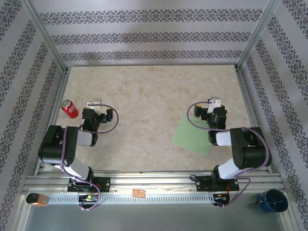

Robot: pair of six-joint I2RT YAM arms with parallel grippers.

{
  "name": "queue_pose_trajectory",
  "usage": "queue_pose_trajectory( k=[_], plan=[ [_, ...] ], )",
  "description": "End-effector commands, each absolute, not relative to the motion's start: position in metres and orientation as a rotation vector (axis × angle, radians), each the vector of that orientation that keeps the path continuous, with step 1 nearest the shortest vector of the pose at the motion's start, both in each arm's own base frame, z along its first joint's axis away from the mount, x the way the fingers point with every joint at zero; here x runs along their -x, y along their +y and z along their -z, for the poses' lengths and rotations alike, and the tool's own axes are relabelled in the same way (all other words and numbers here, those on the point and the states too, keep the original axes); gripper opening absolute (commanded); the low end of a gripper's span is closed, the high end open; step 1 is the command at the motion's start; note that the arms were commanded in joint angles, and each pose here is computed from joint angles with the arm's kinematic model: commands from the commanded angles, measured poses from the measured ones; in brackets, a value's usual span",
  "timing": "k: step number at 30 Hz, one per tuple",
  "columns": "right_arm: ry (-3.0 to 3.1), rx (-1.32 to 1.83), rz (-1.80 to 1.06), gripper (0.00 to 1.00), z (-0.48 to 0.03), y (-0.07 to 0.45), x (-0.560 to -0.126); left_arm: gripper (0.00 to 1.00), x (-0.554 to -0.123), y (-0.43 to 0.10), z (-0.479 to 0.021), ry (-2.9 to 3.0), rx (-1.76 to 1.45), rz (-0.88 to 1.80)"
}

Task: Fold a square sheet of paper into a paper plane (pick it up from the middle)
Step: Move the square sheet of paper to the center of the table.

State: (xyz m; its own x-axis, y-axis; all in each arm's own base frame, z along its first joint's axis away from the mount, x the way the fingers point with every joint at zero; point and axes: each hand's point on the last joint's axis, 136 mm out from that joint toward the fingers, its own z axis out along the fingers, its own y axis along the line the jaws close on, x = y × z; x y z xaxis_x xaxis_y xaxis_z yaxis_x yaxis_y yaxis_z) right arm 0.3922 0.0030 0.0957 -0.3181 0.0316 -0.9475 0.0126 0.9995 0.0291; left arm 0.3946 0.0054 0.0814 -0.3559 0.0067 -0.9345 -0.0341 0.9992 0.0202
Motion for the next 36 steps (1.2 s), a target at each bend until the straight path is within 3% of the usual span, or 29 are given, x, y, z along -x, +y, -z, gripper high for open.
queue_pose_trajectory(
  k=[1, 26, 31, 36],
  plan=[
    [1.849, 0.007, -0.036, 0.98, -0.108, 0.008, -0.398, 0.99, -0.4, 0.006, -0.089, 1.909, 0.011, -0.051],
    [1.851, -0.017, -0.061, 0.98, -0.108, 0.004, -0.399, 0.99, -0.397, 0.002, -0.089, 1.895, -0.007, -0.027],
    [1.862, 0.001, -0.01, 0.98, -0.119, 0.008, -0.398, 0.99, -0.391, -0.001, -0.107, 1.873, -0.026, -0.014],
    [2.007, -0.203, 0.073, 0.98, -0.137, -0.019, -0.388, 0.99, -0.395, -0.005, -0.135, 1.914, -0.046, 0.004]
  ],
)
